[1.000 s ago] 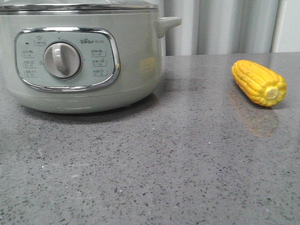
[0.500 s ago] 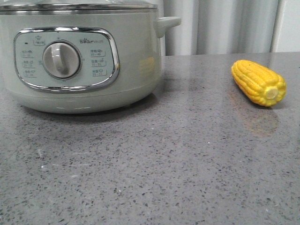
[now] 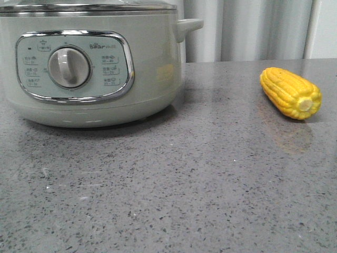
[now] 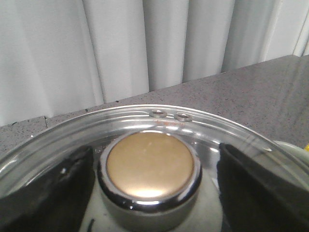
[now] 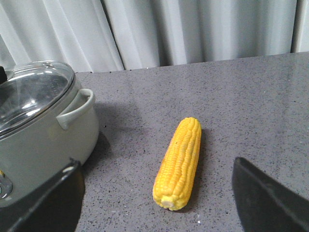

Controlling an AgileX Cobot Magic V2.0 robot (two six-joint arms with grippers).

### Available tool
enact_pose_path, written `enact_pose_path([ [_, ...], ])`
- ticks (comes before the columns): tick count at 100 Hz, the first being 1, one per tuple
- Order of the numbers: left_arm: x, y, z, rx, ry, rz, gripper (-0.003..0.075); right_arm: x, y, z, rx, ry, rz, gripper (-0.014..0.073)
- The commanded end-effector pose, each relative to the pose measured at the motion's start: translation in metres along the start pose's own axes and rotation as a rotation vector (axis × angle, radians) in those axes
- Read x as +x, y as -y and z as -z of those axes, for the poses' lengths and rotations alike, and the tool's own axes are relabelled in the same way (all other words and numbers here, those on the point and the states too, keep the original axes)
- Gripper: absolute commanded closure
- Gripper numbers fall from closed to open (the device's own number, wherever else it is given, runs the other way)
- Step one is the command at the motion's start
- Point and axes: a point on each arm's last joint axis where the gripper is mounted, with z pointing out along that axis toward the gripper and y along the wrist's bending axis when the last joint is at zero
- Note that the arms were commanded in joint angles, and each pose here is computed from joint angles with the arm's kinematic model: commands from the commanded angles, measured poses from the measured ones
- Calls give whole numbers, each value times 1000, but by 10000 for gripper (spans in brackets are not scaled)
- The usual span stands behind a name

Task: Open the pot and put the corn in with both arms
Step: 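Move the left gripper to the glass lid knob and grasp it, then lift the glass lid off the pot with the left gripper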

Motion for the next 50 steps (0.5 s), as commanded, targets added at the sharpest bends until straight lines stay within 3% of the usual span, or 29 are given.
enact_pose_path([
  [1,-19,2,6,-3,90,17,330,-17,-1,2,8,93,16,50],
  [26,-21,2,6,-9,108,18,590,-17,-1,2,8,93,16,50],
  [50,-48,3,19,-12,218,25,627,-17,-1,2,8,91,16,50],
])
